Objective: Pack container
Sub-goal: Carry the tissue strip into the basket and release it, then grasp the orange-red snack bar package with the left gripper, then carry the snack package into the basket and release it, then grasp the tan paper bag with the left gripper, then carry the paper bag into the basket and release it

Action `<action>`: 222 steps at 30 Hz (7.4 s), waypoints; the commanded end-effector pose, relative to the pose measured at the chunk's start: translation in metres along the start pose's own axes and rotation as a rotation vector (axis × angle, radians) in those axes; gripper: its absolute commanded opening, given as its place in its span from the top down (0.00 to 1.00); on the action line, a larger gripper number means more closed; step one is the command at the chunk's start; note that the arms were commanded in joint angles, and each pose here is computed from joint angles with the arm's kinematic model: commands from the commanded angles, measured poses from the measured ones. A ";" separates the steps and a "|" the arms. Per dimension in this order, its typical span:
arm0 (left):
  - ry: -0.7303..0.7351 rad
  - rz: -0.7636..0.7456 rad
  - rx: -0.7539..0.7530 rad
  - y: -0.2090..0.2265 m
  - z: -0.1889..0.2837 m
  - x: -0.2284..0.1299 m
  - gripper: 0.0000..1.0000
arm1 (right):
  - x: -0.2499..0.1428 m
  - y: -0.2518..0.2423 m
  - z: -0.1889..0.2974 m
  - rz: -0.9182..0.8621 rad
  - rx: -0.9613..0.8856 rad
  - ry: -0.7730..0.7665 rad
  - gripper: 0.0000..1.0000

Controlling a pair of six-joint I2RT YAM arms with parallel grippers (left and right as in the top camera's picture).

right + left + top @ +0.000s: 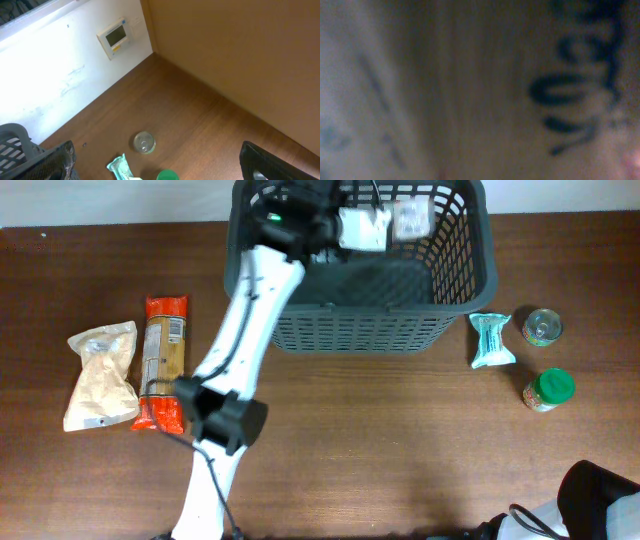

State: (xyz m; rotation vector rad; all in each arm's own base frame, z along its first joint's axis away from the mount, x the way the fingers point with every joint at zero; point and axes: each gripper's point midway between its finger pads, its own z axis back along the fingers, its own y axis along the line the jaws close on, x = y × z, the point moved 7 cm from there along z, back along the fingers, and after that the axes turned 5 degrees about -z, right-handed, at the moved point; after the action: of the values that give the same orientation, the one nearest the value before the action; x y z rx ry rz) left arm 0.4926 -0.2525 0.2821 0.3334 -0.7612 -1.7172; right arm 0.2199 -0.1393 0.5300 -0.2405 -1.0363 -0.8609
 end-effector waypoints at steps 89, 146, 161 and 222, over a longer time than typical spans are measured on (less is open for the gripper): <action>0.087 1.439 0.295 0.012 0.226 -0.253 0.98 | 0.001 -0.004 0.004 -0.016 -0.018 -0.012 0.01; 0.107 0.638 0.385 0.044 0.118 0.010 0.14 | 0.001 -0.004 0.004 -0.016 -0.018 -0.012 0.01; 0.387 1.251 0.325 -0.021 0.270 -0.224 0.19 | 0.001 -0.004 0.004 -0.016 -0.018 -0.012 0.01; -0.155 1.634 0.098 -0.057 0.218 -0.388 0.99 | 0.001 -0.004 0.004 -0.016 -0.019 -0.012 0.01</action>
State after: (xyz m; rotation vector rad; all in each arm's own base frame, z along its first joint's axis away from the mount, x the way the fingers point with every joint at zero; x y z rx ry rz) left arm 0.4350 0.2300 0.2291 -0.2560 -0.4794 0.0164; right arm 0.2198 -0.1396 0.5300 -0.2417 -1.0365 -0.8611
